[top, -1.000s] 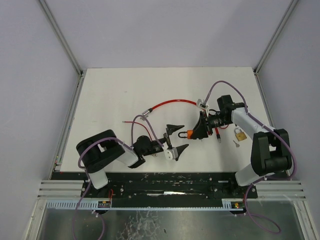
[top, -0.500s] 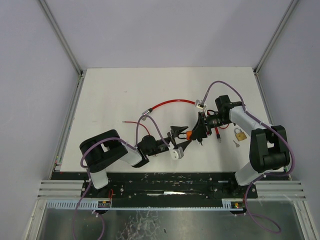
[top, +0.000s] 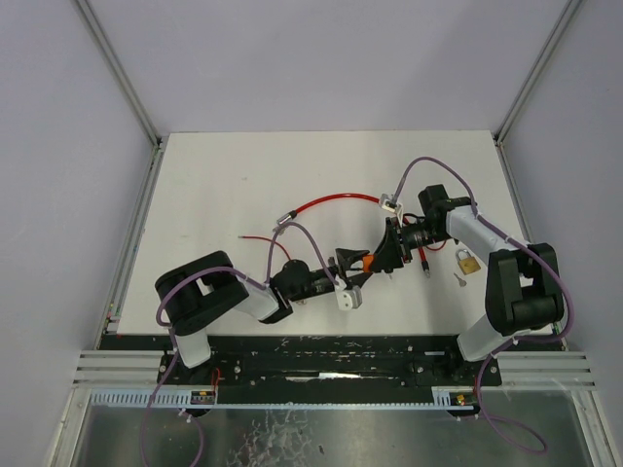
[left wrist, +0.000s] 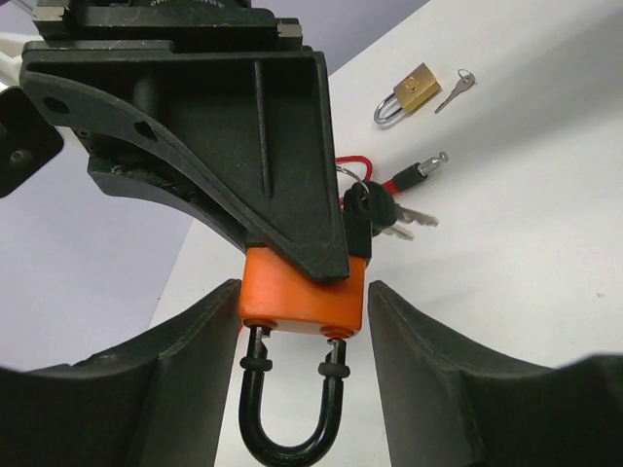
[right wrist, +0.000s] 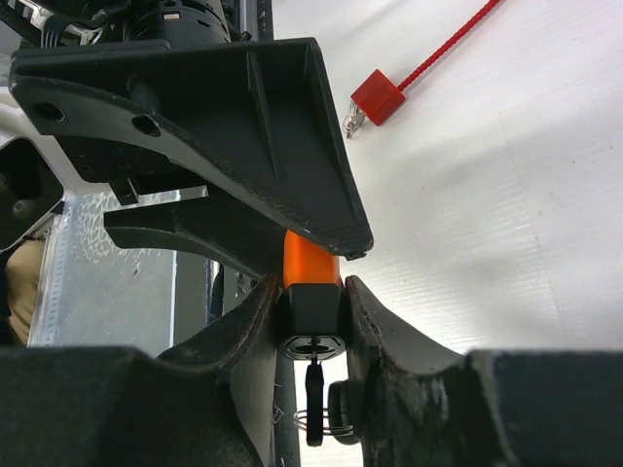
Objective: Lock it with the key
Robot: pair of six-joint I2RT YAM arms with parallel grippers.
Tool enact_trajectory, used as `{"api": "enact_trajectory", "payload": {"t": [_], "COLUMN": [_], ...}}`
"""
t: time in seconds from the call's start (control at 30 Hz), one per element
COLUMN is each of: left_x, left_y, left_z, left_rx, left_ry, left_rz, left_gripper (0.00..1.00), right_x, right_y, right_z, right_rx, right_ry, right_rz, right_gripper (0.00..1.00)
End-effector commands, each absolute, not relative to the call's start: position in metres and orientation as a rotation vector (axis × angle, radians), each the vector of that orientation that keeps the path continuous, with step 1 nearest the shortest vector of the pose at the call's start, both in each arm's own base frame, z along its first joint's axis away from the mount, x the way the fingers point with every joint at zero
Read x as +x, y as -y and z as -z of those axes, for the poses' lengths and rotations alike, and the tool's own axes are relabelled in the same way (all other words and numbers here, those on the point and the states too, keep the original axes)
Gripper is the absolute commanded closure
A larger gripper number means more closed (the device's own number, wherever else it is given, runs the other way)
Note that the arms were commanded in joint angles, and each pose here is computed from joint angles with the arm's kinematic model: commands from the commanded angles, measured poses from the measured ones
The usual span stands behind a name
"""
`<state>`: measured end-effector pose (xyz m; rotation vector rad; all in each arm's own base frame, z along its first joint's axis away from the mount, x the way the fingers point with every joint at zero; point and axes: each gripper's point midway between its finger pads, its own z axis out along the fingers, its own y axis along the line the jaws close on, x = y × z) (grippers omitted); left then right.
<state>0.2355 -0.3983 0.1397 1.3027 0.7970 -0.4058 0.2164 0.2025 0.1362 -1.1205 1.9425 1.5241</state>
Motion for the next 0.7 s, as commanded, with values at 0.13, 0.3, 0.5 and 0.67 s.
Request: {"api": "enact_trajectory", "payload": {"t": [0.13, 0.3, 0.5, 0.67], "left_x": [0.2360, 0.2361, 0.2329, 0.2311], "left_y": [0.4060, 0.4077, 0.4088, 0.4065], "left_z": [-0.1485, -0.1460, -0.1454, -0.1452], "left_rx": [1.300, 1.315, 1.328, 1.355], "left_ry": [-0.761, -0.769, -0.798, -0.861], "left_rz": [0.402, 0.405, 0.445, 0.570], "left_gripper": [0.49, 0.75, 0.99, 1.00], "right_x": [0.2174, 0.2167, 0.2174, 0.2203], "right_y": [-0.2106, -0.2112, -0.2099, -0.2019], "right_z": [-0.1508, -0.1490, -0.1496, -0.1583], "right_rx": [-1.109, -1.107, -1.133, -1.243], "right_ry": [-1.914, -1.929, -1.925, -1.890], "right_rz": [-1.581, -1.583, -1.546, -1.411], "right_gripper": [1.00, 0.90, 0.61, 0.36]}}
